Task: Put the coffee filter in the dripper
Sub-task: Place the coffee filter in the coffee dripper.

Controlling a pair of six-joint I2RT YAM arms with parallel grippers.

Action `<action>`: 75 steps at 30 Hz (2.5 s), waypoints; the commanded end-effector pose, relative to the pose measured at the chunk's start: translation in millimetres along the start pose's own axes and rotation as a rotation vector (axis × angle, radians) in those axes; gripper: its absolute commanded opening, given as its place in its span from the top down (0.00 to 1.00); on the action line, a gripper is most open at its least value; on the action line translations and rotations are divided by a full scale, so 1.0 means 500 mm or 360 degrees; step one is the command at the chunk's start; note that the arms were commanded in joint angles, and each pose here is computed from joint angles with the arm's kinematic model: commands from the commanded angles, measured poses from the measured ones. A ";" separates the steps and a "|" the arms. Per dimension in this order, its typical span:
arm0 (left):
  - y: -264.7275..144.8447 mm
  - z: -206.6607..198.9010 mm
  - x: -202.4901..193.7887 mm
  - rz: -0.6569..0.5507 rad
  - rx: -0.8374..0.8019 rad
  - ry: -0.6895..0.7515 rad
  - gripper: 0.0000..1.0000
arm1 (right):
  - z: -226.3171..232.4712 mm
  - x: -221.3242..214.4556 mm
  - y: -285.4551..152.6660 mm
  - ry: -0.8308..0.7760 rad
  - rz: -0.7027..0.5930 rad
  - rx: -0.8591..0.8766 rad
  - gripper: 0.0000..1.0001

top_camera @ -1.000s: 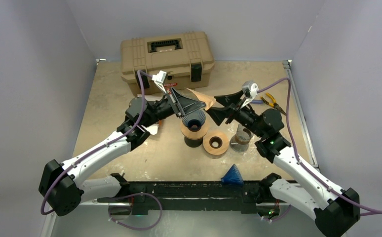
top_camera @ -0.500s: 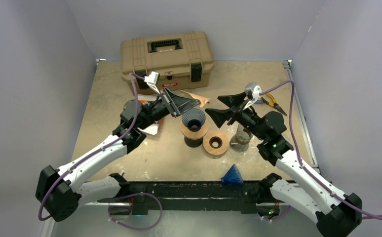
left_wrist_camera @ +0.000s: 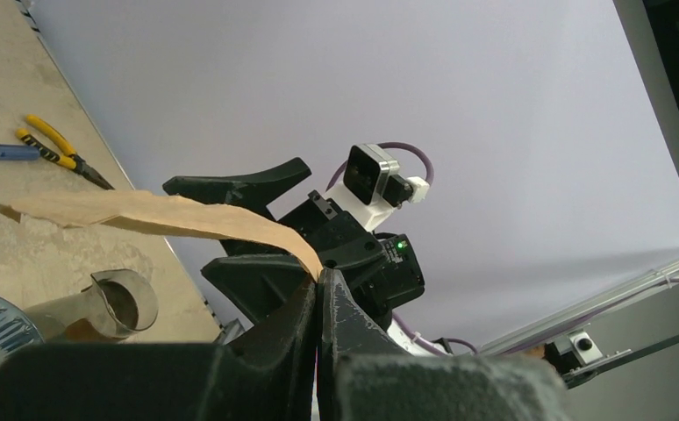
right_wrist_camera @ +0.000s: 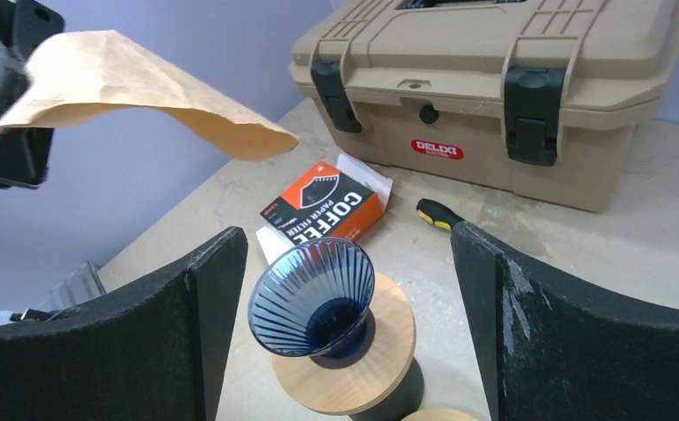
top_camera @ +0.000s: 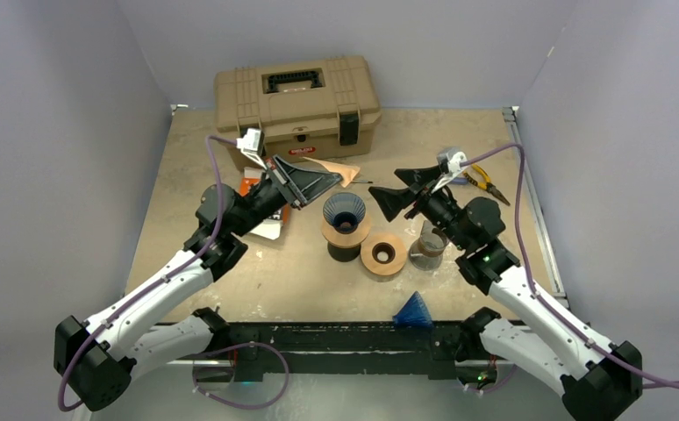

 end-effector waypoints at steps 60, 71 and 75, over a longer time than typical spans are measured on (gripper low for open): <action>-0.004 0.016 -0.028 0.0189 0.0012 -0.0059 1.00 | 0.097 0.057 0.066 -0.0084 -0.0194 0.0509 1.00; -0.009 0.045 -0.020 0.0130 0.0103 -0.0036 0.41 | 0.091 0.048 0.061 -0.0067 -0.0091 0.0457 1.00; -0.019 0.058 -0.002 0.0036 0.0223 0.0058 0.24 | 0.089 0.044 0.061 -0.0033 -0.0026 0.0431 1.00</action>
Point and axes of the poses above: each gripper's point midway between its finger pads, its own y axis out along the fingers, its own z axis along the line the jaws close on, x = y × z, the point moved 5 cm from there along -y, back along the fingers, and after that the axes turned 9 degrees about -y, right-handed, at the moved point
